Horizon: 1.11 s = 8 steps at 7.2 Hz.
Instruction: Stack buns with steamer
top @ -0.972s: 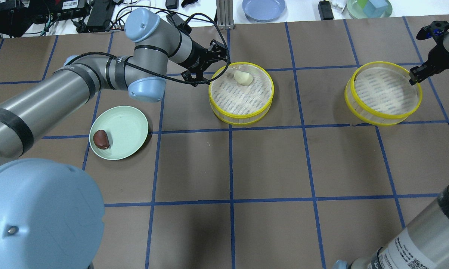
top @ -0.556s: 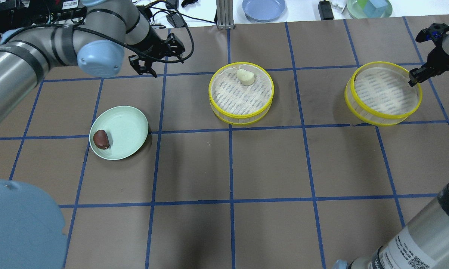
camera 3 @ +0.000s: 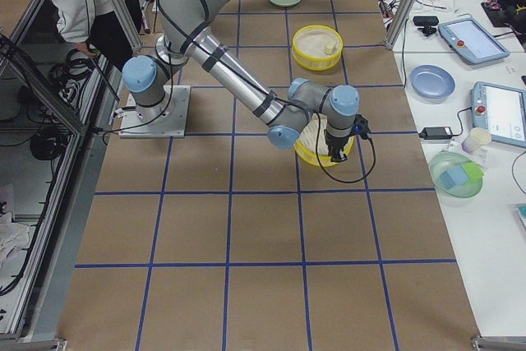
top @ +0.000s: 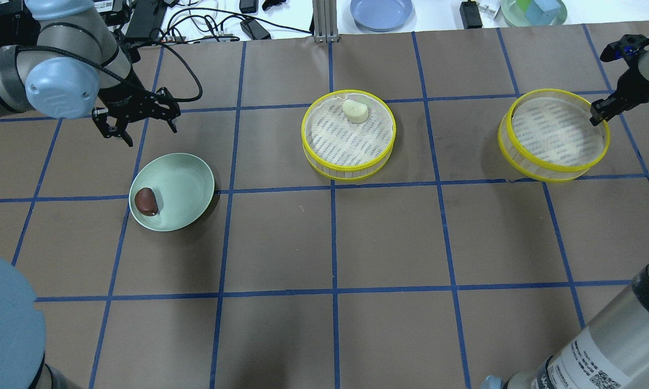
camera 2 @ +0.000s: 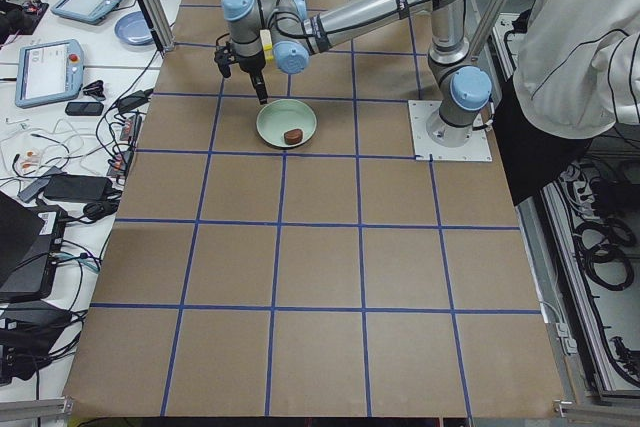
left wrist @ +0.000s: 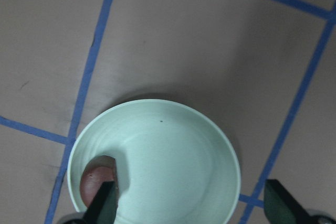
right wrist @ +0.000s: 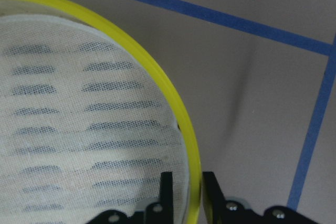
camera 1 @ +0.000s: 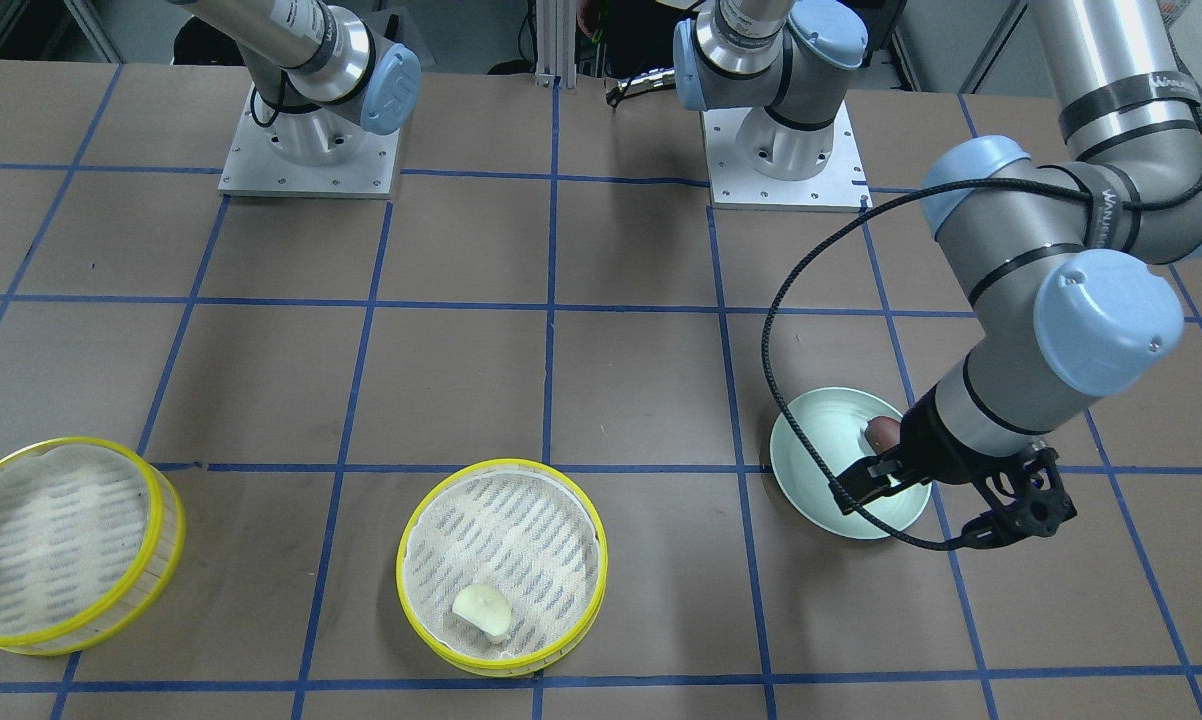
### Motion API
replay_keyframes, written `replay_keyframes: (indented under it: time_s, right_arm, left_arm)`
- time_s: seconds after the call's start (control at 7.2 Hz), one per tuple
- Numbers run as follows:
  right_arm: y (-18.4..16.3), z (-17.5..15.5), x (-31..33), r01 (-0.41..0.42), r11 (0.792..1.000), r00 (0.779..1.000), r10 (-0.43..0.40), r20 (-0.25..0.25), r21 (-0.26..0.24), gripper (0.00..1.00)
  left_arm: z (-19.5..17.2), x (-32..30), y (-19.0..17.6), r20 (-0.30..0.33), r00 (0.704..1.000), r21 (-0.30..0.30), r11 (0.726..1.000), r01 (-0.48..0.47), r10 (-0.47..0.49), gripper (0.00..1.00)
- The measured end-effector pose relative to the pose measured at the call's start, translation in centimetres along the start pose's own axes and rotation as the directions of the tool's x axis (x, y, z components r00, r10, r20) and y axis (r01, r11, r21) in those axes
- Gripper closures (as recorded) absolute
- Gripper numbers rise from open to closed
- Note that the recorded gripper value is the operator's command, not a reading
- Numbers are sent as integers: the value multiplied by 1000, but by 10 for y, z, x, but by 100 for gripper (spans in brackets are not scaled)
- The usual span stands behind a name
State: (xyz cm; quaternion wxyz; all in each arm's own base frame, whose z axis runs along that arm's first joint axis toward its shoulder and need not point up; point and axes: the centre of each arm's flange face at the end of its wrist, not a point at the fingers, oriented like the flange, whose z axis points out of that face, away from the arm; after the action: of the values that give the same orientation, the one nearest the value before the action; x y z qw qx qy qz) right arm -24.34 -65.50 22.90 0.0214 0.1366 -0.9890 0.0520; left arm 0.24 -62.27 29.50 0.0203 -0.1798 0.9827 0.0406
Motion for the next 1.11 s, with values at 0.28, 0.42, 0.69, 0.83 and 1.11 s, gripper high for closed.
replay_keyframes:
  time_s: [0.28, 0.42, 0.69, 0.83, 1.11]
  right_arm:
    - [0, 5, 0, 0, 1000, 1000, 0, 4, -6, 100]
    - [1, 5, 0, -3, 1000, 1000, 3, 1, -10, 100]
    - [2, 2, 1, -12, 1000, 1000, 12, -7, -15, 100]
    - [1, -6, -1, -15, 1000, 1000, 14, -11, -13, 100]
    - [-4, -55, -24, -88, 996, 996, 88, -15, -3, 100]
  left_arm:
    - [42, -37, -3, 40, 998, -73, 996, 48, -45, 0]
    - [62, -43, -1, 48, 997, -110, 992, 61, -56, 0]
    - [82, -46, -2, 52, 997, -135, 988, 72, -65, 8]
    - [86, -45, -2, 52, 996, -138, 988, 73, -67, 8]
    - [94, -45, -3, 55, 996, -152, 986, 73, -65, 9]
